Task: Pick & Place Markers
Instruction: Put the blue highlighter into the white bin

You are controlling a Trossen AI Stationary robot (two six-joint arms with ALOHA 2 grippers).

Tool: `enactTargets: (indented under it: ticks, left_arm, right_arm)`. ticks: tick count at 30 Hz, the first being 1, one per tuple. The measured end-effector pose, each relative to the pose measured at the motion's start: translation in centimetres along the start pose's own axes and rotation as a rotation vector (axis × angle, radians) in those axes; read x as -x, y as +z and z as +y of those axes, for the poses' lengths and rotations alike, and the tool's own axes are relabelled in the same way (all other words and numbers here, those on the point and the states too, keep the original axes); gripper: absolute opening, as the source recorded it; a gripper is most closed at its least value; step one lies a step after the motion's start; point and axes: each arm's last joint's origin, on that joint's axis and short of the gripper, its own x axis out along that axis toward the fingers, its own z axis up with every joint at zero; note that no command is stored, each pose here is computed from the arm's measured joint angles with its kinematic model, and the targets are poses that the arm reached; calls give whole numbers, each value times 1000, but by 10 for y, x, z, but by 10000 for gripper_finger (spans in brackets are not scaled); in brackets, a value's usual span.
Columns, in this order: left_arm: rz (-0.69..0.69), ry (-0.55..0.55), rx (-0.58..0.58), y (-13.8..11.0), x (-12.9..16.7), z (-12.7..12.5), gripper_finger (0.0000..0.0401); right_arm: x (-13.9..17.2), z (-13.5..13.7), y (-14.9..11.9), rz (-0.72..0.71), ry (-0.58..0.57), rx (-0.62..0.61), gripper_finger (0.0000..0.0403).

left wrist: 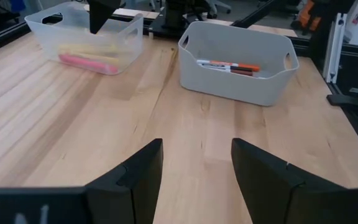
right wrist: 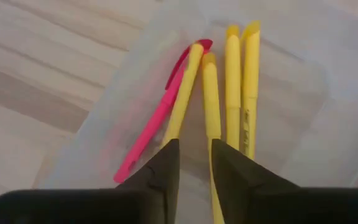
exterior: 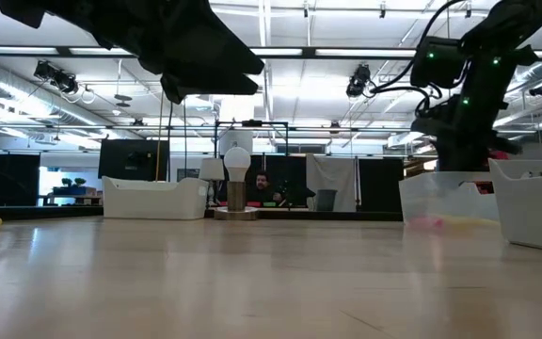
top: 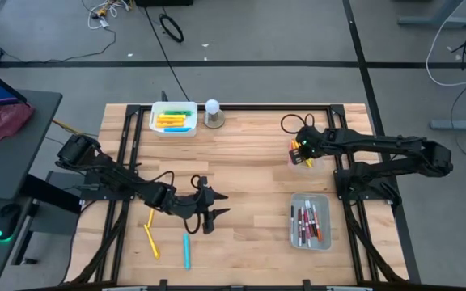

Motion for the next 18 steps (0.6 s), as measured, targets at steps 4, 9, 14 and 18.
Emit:
enactTargets:
  ticks: [4, 9, 14, 18]
  left_arm:
    - [-1, -6, -1, 0, 1, -1, 197]
    - [2, -27, -9, 5, 4, -10, 197]
    - [157, 6, -65, 25, 16, -24, 197]
    - [353, 92, -31, 35, 32, -31, 197]
  right_arm:
    - [4, 2, 0, -15, 20, 84, 119]
    - [31, 11, -1, -88, 145, 156, 137]
    - [64, 22, -7, -245, 272, 206, 138]
    - [85, 41, -17, -385, 451, 277, 130]
